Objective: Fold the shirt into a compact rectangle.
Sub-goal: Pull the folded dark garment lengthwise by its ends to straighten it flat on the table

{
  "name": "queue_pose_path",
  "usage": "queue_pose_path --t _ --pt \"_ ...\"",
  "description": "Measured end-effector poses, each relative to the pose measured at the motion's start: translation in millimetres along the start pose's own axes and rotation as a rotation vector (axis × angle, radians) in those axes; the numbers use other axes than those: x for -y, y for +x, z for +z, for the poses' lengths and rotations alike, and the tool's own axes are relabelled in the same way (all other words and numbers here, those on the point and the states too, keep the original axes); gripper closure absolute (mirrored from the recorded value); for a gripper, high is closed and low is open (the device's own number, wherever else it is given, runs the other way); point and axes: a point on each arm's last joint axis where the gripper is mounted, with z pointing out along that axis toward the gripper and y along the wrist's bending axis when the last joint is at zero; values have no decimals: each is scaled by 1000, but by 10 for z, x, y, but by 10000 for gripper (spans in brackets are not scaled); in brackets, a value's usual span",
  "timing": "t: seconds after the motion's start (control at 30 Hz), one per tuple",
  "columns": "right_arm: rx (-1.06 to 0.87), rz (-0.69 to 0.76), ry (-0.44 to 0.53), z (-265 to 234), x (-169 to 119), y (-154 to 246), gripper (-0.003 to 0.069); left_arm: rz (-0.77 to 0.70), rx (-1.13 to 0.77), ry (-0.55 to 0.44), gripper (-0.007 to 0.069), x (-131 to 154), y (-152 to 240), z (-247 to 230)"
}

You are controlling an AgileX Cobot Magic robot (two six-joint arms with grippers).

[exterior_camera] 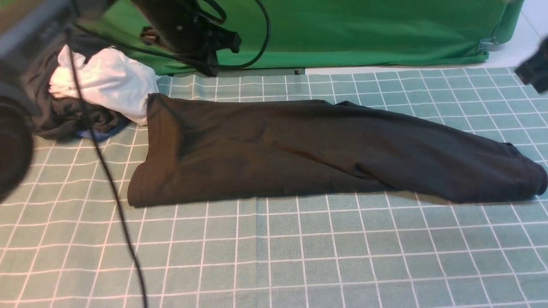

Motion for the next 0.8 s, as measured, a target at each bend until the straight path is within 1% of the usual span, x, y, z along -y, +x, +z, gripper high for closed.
queue_pose_path --t 0.1,0.13,0.17,0.2,0.23,0.3,0.33,0.37,0.43,0.53,0.57,0.6,0.7,0.73,0.8 --pt "-47 122 -48 265 263 72 606 -6 -24 -2 614 17 210 -75" --pt "-74 197 -87 463 420 108 529 -23 -51 5 614 27 403 -52" --pt "-98 238 -101 577 511 140 472 -34 -71 11 614 30 517 -9" --pt "-103 252 -102 600 545 155 447 -36 -76 11 614 30 541 1" --pt "-150 307 -121 804 667 211 344 -56 -121 20 614 29 741 113" --pt "-203 358 -138 982 763 280 238 -69 -174 21 614 17 929 250" --pt "-241 376 -153 1091 795 318 190 -74 -188 19 614 9 998 312" --pt "-262 384 -161 1154 807 338 161 -78 -205 18 614 1 1067 371" --pt "-316 400 -191 1362 812 383 122 -81 -229 9 614 -20 1204 496" --pt "-343 419 -239 1524 775 392 118 -75 -248 -6 614 -46 1306 599" --pt "-343 430 -272 1616 751 384 125 -73 -260 -11 614 -57 1346 651" --pt "-341 435 -297 1671 733 379 140 -72 -269 -13 614 -63 1368 680" --pt "-352 432 -340 1809 700 386 219 -72 -270 -16 614 -71 1381 716" --pt "-357 420 -350 1855 693 394 284 -71 -263 -17 614 -72 1376 719" --pt "-361 384 -359 1918 690 408 493 -71 -249 -19 614 -75 1363 723"
